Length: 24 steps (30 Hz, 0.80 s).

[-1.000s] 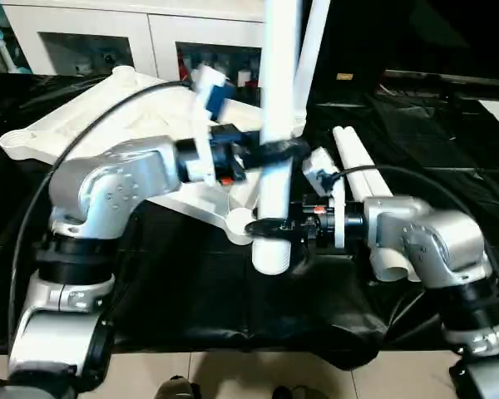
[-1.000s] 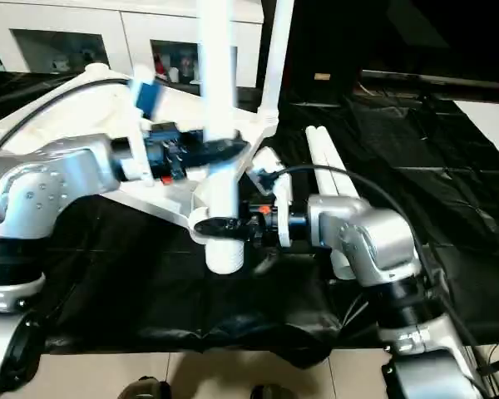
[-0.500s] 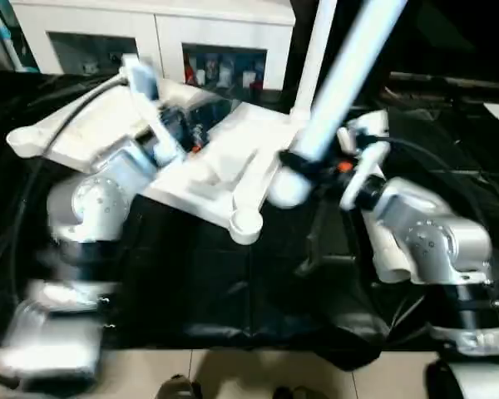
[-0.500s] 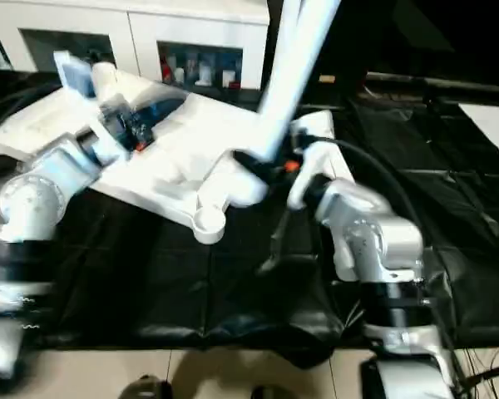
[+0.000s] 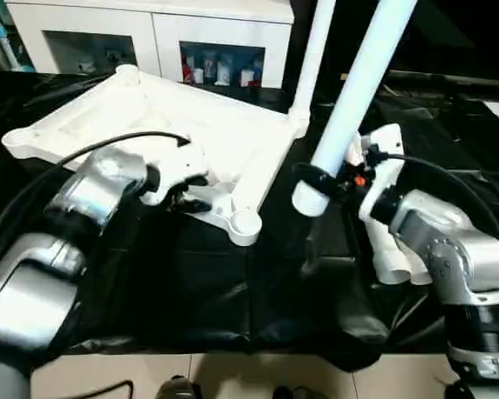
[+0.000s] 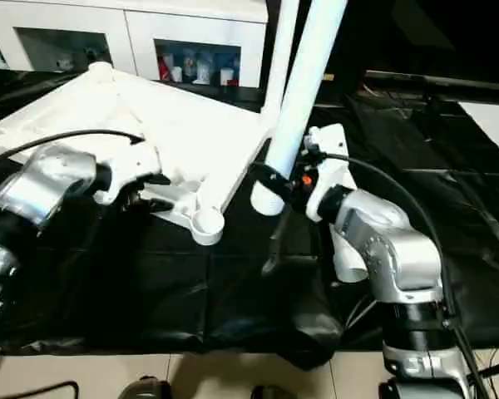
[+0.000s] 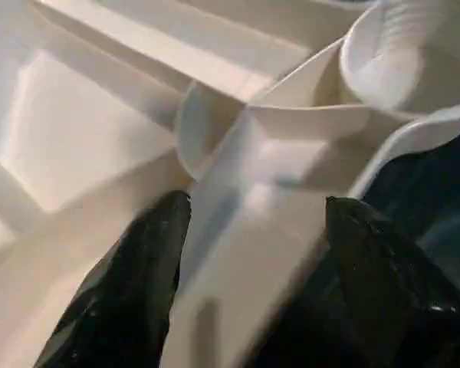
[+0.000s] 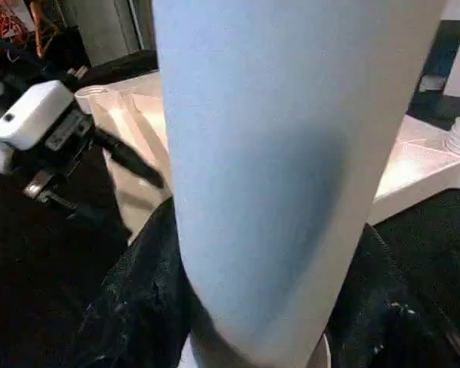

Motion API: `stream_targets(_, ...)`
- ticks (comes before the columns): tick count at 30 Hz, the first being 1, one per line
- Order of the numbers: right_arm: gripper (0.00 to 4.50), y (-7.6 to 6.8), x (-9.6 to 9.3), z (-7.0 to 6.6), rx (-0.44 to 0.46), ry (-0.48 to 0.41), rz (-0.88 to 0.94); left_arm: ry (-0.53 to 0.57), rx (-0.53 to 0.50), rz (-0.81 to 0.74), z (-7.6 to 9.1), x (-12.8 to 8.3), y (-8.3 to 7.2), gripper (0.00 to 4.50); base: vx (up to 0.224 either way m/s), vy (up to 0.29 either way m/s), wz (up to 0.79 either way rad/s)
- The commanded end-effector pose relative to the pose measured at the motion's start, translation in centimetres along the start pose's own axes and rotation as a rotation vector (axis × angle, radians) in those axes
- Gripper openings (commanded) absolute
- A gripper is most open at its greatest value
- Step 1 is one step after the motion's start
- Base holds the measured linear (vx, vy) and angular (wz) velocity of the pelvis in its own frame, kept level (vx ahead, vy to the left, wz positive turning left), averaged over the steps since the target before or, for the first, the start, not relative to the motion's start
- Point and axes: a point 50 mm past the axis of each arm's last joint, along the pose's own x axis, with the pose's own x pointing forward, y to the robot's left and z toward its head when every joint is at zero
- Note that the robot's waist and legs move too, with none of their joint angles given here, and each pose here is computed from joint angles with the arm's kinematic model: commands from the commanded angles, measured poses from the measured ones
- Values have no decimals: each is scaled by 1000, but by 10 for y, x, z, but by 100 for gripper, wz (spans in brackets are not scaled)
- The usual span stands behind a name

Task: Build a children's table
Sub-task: Pick table leg

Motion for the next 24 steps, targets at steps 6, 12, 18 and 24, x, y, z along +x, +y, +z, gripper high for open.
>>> stream_targets(6, 188, 3, -6, 6, -40, -3, -7, 98, 47, -82, -10, 15, -12, 342, 0, 0, 0)
stream_targets(12, 188, 0, -10, 8, -48, -11, -28, 10, -38, -27, -1, 4, 4, 342, 0, 0, 0)
stream_targets(18, 188, 0, -11, 7, -51, -5, -27, -63, -109, -30, 4, -11, 16, 342, 0, 0, 0)
stream_targets(24, 188, 2, -9, 6, -53, 1, -14, -37, -135, -121, 0, -13, 12, 342, 0, 0, 0)
